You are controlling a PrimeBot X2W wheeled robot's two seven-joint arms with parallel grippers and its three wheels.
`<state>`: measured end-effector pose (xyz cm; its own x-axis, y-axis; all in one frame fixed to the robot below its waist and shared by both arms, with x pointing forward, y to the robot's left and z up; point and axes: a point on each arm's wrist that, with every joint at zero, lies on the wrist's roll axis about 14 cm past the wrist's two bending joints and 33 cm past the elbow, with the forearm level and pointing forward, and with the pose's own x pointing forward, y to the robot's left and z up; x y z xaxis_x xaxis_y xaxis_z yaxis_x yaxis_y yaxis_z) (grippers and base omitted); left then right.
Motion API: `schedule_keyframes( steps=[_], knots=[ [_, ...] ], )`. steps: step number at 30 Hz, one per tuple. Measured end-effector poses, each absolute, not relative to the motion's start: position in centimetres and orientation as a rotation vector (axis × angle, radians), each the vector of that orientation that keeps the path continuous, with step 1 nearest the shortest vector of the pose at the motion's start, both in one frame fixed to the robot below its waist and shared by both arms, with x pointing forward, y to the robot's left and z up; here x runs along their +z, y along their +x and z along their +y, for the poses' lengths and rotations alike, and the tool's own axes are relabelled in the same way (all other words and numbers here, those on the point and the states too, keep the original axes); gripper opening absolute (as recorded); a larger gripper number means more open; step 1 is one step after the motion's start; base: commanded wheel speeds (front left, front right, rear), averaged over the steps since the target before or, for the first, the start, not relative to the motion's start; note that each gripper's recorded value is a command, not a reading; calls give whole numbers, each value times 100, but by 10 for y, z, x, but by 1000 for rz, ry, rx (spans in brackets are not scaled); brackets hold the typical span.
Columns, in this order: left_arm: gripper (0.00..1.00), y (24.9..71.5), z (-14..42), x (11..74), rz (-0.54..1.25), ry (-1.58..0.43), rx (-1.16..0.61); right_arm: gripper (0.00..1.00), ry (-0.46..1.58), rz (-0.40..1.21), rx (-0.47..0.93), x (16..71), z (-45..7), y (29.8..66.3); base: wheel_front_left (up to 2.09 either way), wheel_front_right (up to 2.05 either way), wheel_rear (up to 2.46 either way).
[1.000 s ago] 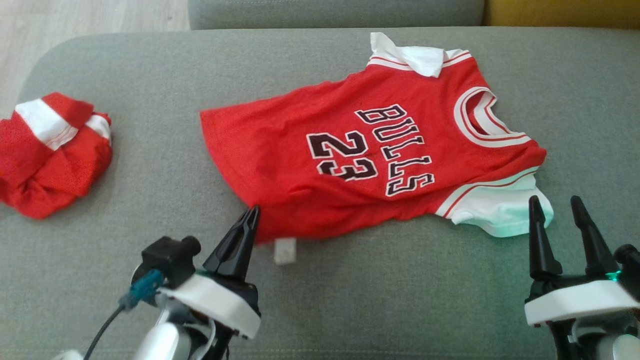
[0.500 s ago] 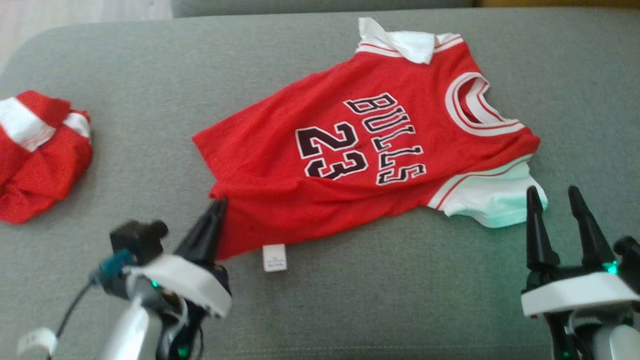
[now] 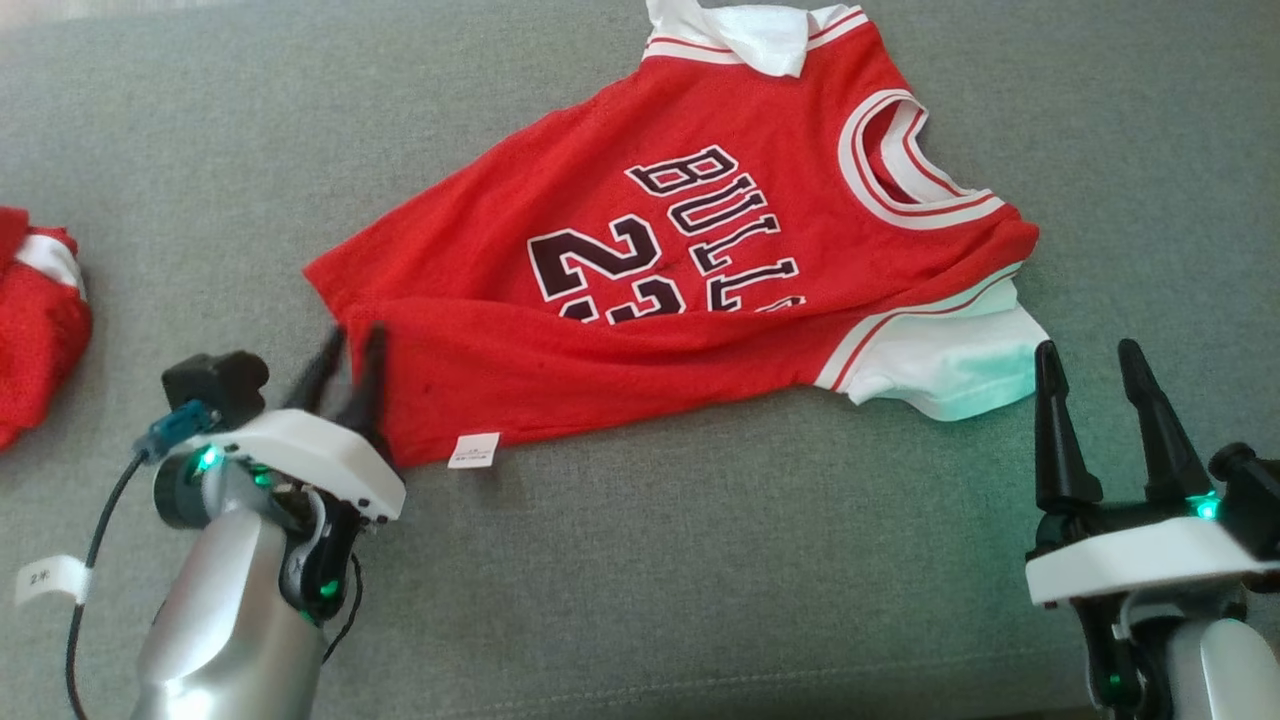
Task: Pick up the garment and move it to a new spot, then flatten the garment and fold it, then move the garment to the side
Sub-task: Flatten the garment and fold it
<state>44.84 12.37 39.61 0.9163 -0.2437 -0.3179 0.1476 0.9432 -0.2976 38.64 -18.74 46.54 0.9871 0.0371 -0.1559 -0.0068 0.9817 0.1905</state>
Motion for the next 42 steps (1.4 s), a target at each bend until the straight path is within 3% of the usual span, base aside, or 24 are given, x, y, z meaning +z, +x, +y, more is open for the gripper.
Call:
schedule_keyframes(
  steps=[11,21,30,42],
  knots=[
    [100,444,144,434,177,-194,-121,100,149,116,68,480,-174,388,0,0,0],
    [100,396,153,490,-12,-90,-75,100,81,93,143,498,-152,382,0,0,0],
    [100,353,151,490,14,-79,-71,100,71,107,177,498,-141,364,0,0,0],
    [100,351,148,491,26,-85,-79,100,83,92,169,505,-144,363,0,0,0]
  ],
)
